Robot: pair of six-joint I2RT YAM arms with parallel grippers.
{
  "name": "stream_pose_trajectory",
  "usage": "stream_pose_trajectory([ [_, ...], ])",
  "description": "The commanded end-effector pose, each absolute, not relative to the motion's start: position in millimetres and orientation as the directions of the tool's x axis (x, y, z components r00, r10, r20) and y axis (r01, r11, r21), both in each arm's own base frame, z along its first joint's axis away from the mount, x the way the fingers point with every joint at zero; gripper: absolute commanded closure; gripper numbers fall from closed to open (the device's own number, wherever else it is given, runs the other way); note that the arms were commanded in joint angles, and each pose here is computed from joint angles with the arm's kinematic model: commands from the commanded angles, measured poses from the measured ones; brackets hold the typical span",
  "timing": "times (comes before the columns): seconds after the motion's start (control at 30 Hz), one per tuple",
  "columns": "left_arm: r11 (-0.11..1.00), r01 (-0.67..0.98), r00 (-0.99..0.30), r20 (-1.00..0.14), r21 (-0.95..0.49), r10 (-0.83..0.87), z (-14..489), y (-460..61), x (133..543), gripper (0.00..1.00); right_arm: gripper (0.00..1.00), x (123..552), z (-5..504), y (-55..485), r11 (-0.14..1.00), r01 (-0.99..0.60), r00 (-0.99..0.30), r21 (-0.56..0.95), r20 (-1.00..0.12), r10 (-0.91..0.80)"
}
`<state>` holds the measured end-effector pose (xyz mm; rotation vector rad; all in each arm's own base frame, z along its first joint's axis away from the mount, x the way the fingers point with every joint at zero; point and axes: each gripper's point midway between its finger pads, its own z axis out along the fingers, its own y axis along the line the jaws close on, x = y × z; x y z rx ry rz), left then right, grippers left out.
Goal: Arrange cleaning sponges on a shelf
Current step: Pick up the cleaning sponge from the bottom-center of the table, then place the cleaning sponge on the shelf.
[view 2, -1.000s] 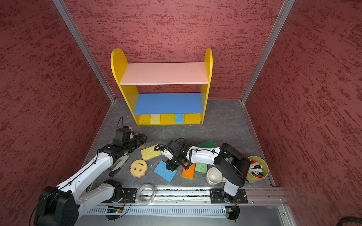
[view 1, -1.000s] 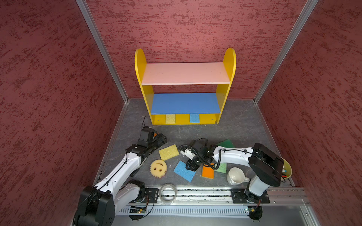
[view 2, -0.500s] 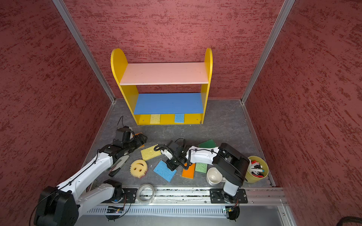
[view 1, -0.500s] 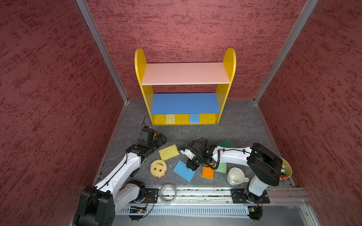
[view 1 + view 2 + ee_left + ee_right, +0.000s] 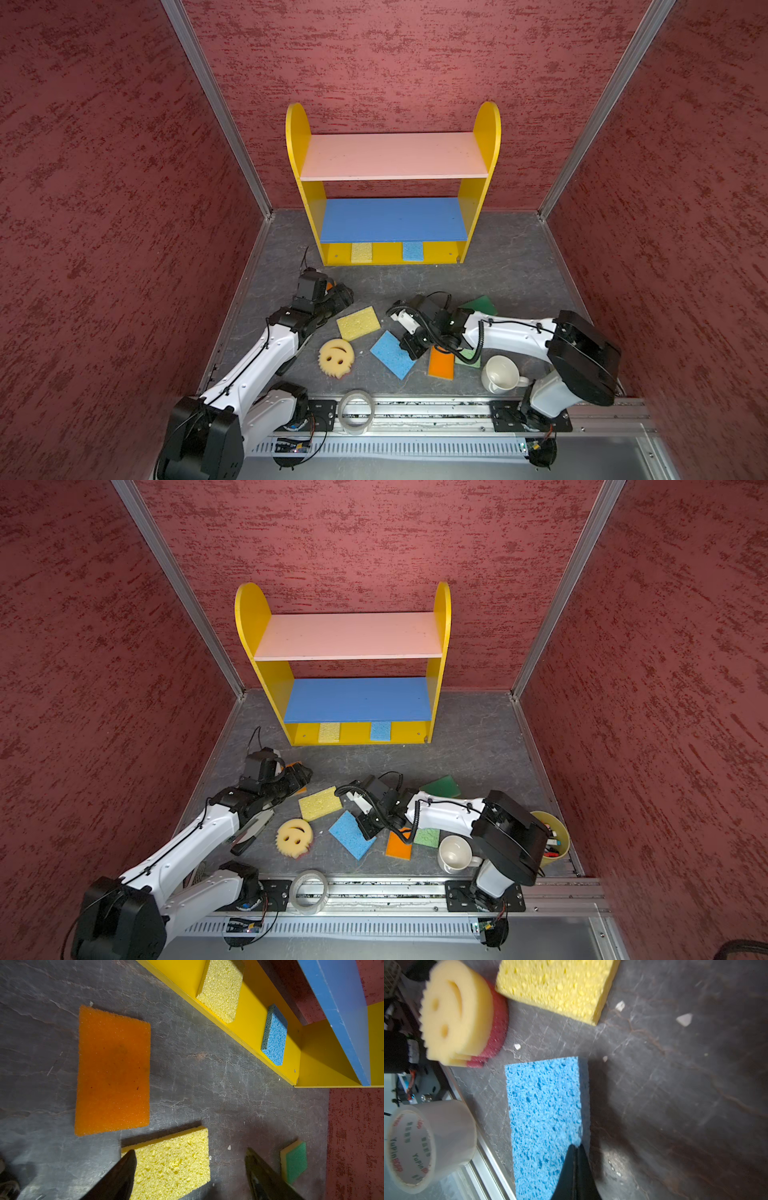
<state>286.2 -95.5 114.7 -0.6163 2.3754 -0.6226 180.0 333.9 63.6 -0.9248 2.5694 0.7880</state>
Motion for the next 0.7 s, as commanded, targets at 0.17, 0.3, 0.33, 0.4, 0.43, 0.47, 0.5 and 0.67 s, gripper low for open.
stream_pose_trajectory([
  [0.17,0.822,-0.175,-0.710,-0.509,-0.542,-0.487,134,-111,285,0.13,1.00,225,115,330,0.682,-0.536,-0.815,0.497,-0.514,-0.266],
  [0.3,0.827,-0.129,-0.688,-0.551,-0.547,-0.472,145,-119,284,0.10,1.00,262,129,328,0.703,-0.445,-0.839,0.555,-0.533,-0.111],
  [0.33,0.822,-0.116,-0.681,-0.558,-0.557,-0.474,147,-120,283,0.10,1.00,272,133,328,0.708,-0.416,-0.844,0.570,-0.533,-0.067],
  [0.4,0.808,-0.086,-0.668,-0.568,-0.583,-0.481,154,-125,280,0.10,1.00,291,135,323,0.738,-0.349,-0.848,0.578,-0.530,0.014],
  [0.43,0.800,-0.071,-0.660,-0.573,-0.596,-0.486,158,-127,278,0.15,1.00,300,134,321,0.750,-0.317,-0.847,0.580,-0.529,0.051],
  [0.47,0.795,-0.064,-0.658,-0.574,-0.603,-0.488,159,-128,276,0.18,1.00,307,135,320,0.754,-0.297,-0.843,0.587,-0.532,0.082],
  [0.5,0.794,-0.073,-0.657,-0.570,-0.604,-0.494,159,-128,272,0.20,1.00,316,133,316,0.762,-0.260,-0.839,0.593,-0.529,0.125],
  [0.67,0.782,-0.092,-0.667,-0.545,-0.617,-0.508,151,-130,261,0.19,1.00,346,127,315,0.744,-0.154,-0.824,0.650,-0.500,0.266],
])
